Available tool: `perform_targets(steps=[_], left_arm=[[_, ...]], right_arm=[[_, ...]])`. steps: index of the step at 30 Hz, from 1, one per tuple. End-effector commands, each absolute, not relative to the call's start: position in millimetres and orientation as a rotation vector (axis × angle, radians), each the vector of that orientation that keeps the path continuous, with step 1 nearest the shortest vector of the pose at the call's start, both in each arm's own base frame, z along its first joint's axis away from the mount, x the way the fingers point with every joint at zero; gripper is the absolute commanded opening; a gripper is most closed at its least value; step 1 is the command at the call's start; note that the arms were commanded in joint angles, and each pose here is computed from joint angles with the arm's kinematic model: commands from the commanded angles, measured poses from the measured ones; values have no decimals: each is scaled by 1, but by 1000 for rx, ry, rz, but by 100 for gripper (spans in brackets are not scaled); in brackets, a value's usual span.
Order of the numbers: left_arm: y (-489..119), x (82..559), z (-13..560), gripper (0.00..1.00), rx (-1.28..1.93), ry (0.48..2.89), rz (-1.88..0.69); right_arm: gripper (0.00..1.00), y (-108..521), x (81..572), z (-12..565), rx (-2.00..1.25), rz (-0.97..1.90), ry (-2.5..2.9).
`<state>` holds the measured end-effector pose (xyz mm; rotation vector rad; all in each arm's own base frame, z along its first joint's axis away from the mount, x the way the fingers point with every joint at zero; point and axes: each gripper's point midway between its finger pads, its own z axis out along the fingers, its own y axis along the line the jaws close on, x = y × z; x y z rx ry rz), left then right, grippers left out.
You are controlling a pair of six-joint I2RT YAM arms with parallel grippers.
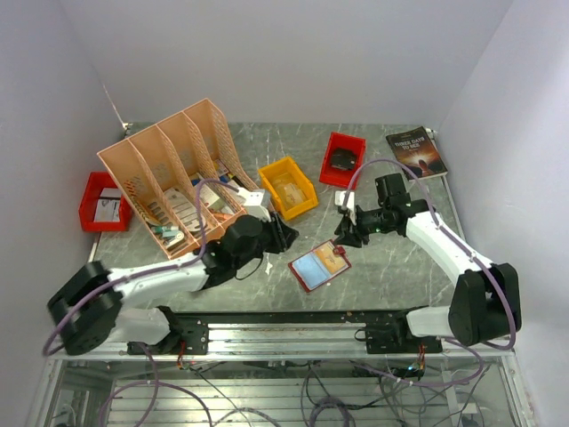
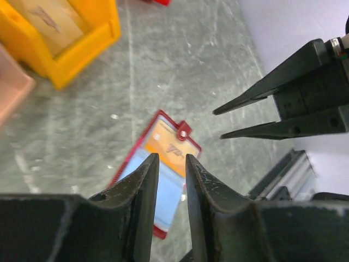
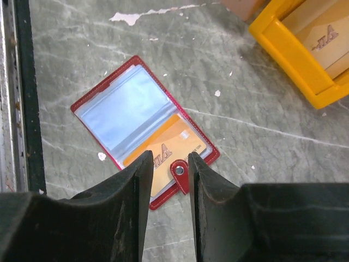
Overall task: Put the credit cards into the card holder
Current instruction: Insert the credit card into the card holder, then move the storage box to the center of the board.
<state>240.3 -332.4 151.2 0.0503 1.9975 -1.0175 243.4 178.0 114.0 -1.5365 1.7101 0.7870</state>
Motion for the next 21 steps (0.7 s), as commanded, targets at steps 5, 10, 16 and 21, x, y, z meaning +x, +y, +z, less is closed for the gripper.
perform_targets(steps=[5,10,16,21], left_arm=[[-228,247,168,65,118,2031,-428],[-205,241,182,78,95,2076,-338],[-203,232,191,83,82,2089,-387],[-221,221,184,82,45,2061,-593]], right_arm=[[34,184,251,145,-1428,886,1731],[39,193,269,172,-1396,910,1706],[53,198,283,182,-1613,864,1524],[66,206,303,185,-1845,771,1290]])
